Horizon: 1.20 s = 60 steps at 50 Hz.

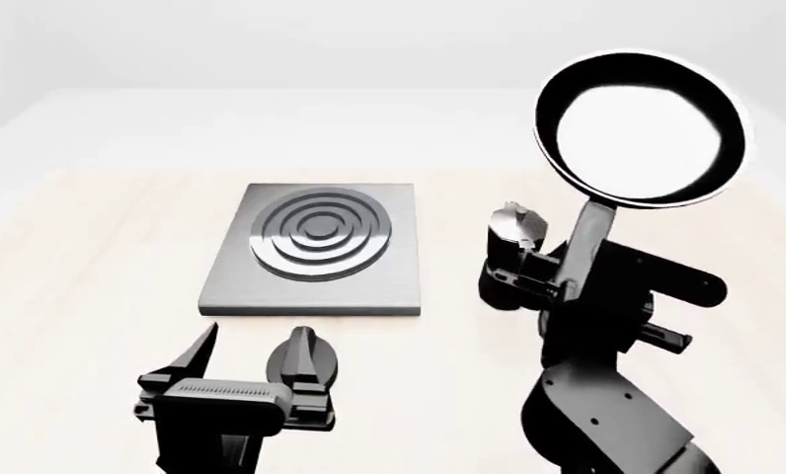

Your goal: Put the frying pan on the stove.

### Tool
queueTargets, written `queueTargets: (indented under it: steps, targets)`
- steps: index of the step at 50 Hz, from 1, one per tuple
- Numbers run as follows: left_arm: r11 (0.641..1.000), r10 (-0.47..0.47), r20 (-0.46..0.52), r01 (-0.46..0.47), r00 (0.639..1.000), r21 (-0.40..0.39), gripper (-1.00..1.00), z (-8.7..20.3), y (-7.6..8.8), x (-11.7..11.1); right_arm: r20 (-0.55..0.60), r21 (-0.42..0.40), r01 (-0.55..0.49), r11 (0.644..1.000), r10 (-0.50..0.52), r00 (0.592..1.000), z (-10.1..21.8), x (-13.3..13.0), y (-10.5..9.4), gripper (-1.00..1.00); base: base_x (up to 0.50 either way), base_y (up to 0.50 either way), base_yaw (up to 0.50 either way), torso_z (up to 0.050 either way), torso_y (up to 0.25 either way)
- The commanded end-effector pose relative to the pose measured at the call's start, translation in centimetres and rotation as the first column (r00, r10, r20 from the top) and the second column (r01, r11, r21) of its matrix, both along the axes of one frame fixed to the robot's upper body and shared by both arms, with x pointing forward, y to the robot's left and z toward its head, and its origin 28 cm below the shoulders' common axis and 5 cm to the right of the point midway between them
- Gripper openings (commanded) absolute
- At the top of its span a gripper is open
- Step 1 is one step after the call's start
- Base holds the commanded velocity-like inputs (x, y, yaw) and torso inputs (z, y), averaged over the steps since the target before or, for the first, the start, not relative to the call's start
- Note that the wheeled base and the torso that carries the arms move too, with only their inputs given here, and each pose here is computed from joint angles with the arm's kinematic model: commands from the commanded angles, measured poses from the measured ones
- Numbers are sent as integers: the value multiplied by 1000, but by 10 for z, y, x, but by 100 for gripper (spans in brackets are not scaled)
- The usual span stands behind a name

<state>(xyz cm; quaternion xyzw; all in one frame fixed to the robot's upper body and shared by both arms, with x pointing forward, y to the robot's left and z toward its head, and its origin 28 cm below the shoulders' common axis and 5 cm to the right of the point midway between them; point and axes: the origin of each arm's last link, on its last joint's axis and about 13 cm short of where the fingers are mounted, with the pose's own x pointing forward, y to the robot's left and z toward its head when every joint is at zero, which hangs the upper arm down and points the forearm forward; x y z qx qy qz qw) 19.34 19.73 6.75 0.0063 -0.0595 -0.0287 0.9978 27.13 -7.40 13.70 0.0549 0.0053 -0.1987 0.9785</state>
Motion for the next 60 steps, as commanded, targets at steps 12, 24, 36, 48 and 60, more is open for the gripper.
queueTargets:
  steps: [12,24,36,48,60]
  targets:
    - [1000,2,-1,-2,1000,1,100,0,-1,0,17,-90,-163,983,165,986,13,3,3,-100,0,0,0,0,3]
    - [1000,3,0,-3,1000,5,100,0,-1,0,-10,-81,-228,970,228,974,11,9,5,-100,1,0,0,1,2]
    - [1000,1,-2,-1,1000,9,100,0,-2,1,-16,-107,-266,958,266,964,12,9,10,-100,0,0,0,0,3]
    - [1000,0,-2,0,1000,11,100,0,-3,2,-8,-131,-298,946,299,954,16,6,15,-100,0,0,0,1,2]
    - [1000,4,-3,-4,1000,9,100,-1,-3,1,-19,-158,-350,923,352,936,15,5,25,-100,0,0,0,1,3]
